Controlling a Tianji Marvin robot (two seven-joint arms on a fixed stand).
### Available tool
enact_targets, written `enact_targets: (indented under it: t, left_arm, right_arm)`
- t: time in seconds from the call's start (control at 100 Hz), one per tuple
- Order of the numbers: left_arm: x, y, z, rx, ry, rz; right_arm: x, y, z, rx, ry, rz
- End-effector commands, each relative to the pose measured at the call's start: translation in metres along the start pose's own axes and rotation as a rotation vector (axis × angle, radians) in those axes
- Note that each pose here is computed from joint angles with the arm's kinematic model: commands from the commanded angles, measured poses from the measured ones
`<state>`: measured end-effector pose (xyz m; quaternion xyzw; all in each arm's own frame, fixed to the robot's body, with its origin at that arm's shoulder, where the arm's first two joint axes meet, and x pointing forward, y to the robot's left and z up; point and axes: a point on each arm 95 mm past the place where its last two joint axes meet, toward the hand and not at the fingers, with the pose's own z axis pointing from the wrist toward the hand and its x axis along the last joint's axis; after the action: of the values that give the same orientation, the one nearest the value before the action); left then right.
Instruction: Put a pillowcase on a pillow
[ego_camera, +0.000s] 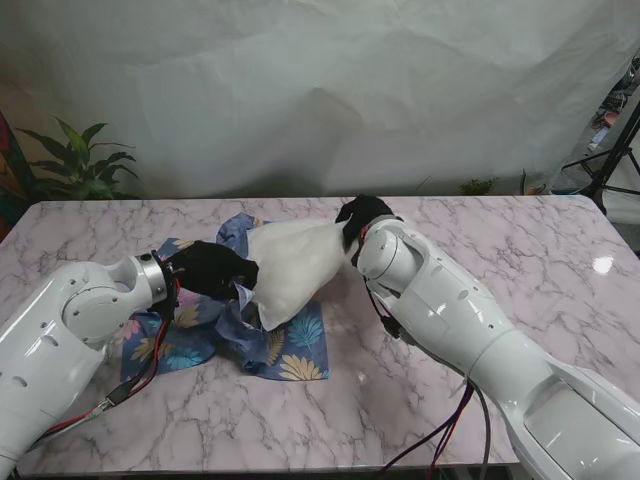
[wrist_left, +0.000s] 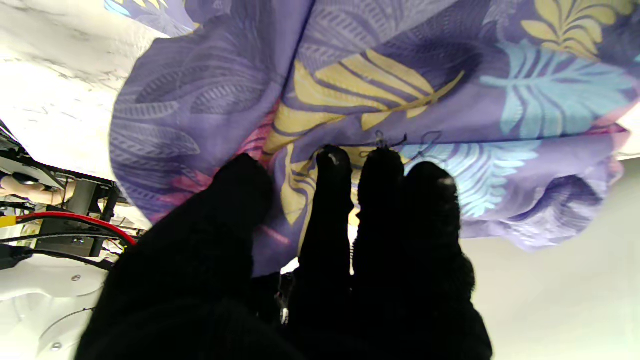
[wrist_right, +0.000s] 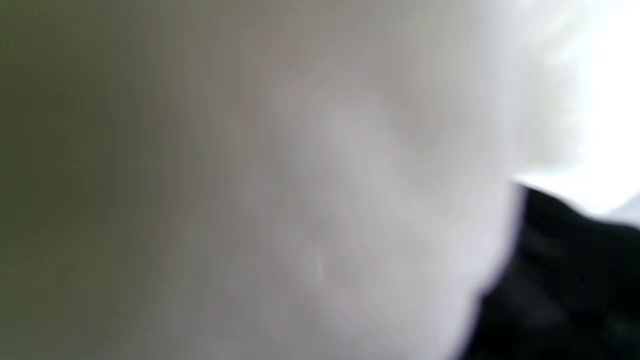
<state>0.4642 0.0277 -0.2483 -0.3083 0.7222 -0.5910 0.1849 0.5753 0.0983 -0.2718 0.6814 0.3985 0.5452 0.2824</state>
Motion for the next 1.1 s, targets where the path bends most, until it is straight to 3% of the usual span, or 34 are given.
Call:
enact_targets:
  t: [0.0,0.34,0.66,1.09]
  left_arm:
    - [0.002,0.003,-0.001,-0.019,0.012,0.003]
    - [0.01,0.001,0.003,0.002,0.028,-0.011]
    - [0.02,0.004,0.014,0.093,-0.002,-0.126]
    - [0.029,0.002,0.021,0.177,-0.145,-0.21]
  right_arm:
    - [0.003,0.006,0.004,-0.012,-0.025,0.021]
    - [0.006,0.004,0.018,0.005,-0.099,0.061]
    - [0.016,-0.015,0.026,0.039,-0.131,0.118]
    - [0.03,-0.031,0.023,0.068,-0.099,0.125]
